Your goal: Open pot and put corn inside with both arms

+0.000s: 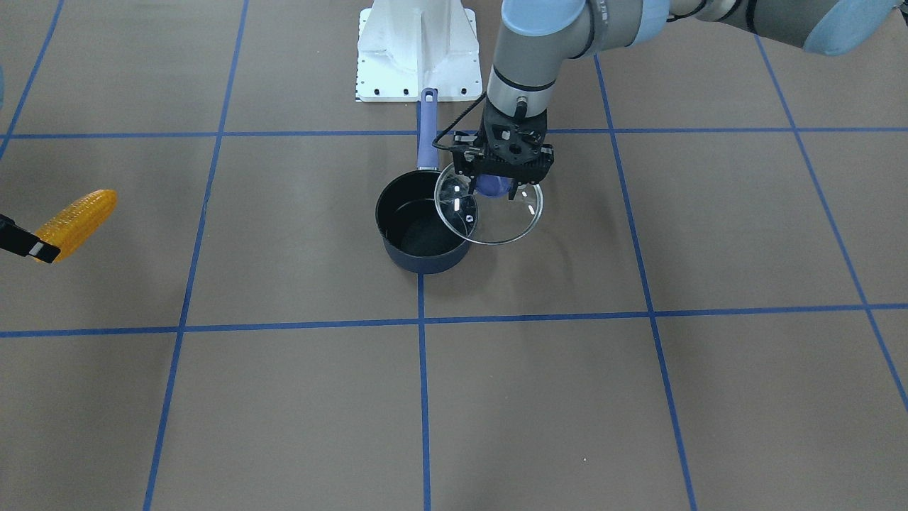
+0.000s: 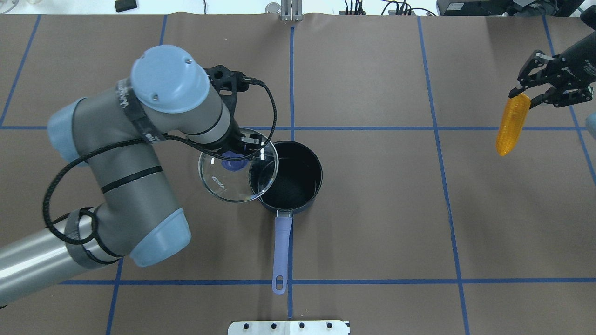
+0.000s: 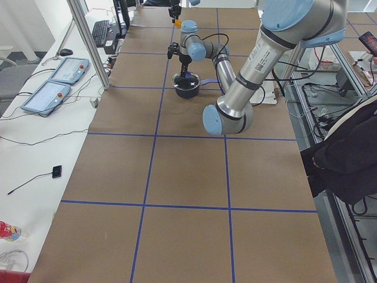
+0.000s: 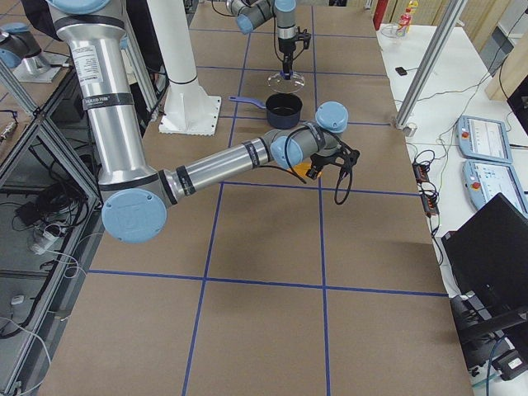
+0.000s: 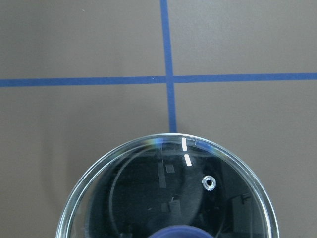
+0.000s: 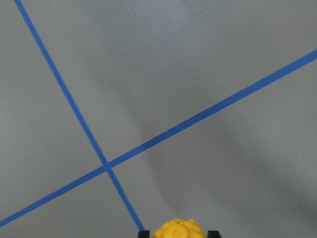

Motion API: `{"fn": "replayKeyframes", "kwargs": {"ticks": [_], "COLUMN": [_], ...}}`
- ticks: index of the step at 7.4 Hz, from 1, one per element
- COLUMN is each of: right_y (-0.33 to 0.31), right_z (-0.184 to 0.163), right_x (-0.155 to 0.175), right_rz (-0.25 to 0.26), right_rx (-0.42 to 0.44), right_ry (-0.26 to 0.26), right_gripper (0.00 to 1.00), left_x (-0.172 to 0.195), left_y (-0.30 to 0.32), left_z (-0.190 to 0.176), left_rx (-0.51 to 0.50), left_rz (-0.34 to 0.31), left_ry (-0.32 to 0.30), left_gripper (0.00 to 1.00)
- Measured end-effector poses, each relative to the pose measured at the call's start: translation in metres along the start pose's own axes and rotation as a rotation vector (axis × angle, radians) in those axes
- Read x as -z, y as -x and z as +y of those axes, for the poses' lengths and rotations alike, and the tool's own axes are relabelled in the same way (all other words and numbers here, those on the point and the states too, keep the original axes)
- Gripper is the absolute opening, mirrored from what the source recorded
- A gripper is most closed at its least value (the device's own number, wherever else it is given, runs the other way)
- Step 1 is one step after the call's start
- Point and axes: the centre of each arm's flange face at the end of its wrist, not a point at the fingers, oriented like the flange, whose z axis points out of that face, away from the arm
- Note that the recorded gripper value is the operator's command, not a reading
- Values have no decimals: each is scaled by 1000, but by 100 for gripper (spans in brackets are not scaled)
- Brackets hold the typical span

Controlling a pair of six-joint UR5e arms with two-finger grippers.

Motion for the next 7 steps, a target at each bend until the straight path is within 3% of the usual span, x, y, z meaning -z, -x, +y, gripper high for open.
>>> {"fn": "replayKeyframes", "kwargs": {"ticks": [3, 7], "right_y": [88, 186], "right_z": [38, 112], "right_x": [-3, -37], "right_rz": [-14, -28], "right_rx": [-67, -126], "right_ry": [10, 0], "right_gripper": [46, 46], "left_x": [0, -11], "left_y": [93, 228], "left_z": [12, 23], "left_rx": [-77, -159], "left_rz": [-9, -24], "left_ry": [-18, 1], "left_gripper": [49, 49]}}
